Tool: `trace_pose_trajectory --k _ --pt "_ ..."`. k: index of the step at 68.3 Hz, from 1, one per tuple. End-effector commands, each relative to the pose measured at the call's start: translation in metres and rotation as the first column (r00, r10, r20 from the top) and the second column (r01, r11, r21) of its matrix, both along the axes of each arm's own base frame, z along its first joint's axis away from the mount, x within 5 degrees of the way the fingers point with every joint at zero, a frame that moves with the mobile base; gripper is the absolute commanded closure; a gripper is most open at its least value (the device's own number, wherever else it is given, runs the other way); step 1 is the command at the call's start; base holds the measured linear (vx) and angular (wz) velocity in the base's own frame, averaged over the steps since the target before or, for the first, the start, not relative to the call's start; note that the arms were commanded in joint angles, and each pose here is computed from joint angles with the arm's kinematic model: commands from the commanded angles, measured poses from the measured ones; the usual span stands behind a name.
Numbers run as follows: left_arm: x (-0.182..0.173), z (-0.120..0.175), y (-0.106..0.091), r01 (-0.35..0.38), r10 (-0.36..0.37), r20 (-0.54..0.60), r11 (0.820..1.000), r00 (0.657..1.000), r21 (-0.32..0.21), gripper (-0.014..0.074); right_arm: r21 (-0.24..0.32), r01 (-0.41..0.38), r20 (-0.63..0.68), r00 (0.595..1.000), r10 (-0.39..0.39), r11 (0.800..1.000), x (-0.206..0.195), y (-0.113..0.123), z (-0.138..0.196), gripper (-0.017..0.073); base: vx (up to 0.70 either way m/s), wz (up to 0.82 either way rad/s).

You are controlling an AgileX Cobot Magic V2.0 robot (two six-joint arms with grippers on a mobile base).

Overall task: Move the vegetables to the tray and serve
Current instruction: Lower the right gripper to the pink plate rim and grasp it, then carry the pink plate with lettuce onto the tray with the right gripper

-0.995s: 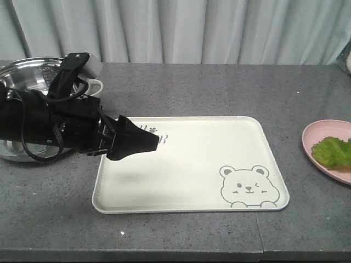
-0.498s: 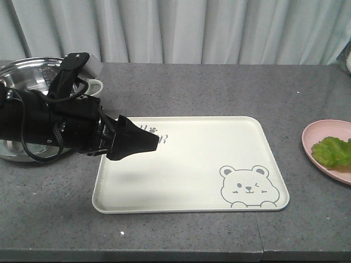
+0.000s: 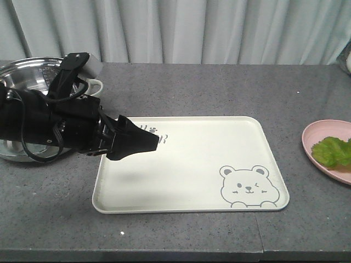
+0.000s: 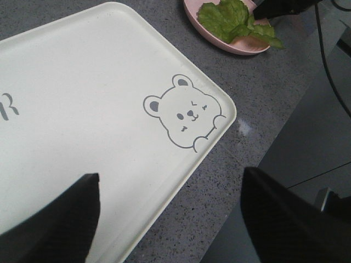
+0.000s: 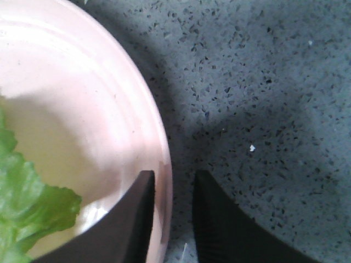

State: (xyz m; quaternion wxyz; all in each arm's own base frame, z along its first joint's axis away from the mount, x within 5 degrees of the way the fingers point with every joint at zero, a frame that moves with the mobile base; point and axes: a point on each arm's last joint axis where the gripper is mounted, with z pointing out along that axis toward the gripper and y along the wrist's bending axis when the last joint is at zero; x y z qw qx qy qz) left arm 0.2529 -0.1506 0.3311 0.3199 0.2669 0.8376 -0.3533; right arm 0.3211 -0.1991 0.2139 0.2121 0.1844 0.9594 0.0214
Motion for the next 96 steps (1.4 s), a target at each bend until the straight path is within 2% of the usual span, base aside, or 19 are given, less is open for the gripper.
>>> trace_pose_trajectory --k 1,16,38,56,70,77,89,96 --pt "-0.003 0.019 -0.001 -0.017 0.020 0.040 0.997 0.999 -0.072 0.0070 -0.064 0.006 0.084 0.996 -0.001 0.998 0.001 -0.004 0.026 0.0461 0.00 0.00" --pt "-0.003 0.019 -0.001 -0.017 0.020 0.040 0.997 0.999 -0.072 0.0070 -0.060 -0.028 0.062 0.998 0.031 0.998 0.000 -0.002 0.025 0.0519 0.00 0.00" --pt "-0.003 0.019 -0.001 -0.017 0.020 0.040 0.997 0.999 -0.072 0.0070 -0.044 -0.030 0.054 0.998 0.033 0.999 -0.001 0.000 0.026 0.0569 0.00 0.00" --pt "-0.003 0.019 -0.001 -0.017 0.020 0.040 0.997 0.999 -0.072 0.0070 -0.049 -0.007 0.148 0.989 0.014 0.999 -0.008 0.008 0.056 0.0569 0.00 0.00" --pt "-0.003 0.019 -0.001 -0.017 0.020 0.040 0.997 0.999 -0.072 0.0070 0.017 0.015 0.257 0.966 -0.019 1.000 -0.014 0.022 0.085 0.0566 0.00 0.00" --pt "-0.003 0.019 -0.001 -0.017 0.020 0.040 0.997 0.999 -0.072 0.0070 0.053 0.000 0.299 0.954 -0.016 0.999 -0.017 0.031 0.098 0.0565 0.00 0.00" --pt "-0.003 0.019 -0.001 -0.017 0.020 0.040 0.997 0.999 -0.072 0.0070 0.113 -0.078 0.359 0.933 0.032 0.991 -0.025 0.047 0.117 0.0564 0.00 0.00" --pt "-0.003 0.019 -0.001 -0.017 0.020 0.040 0.997 0.999 -0.072 0.0070 0.178 -0.122 0.372 0.927 0.048 0.976 -0.025 0.059 0.122 0.0564 0.00 0.00"
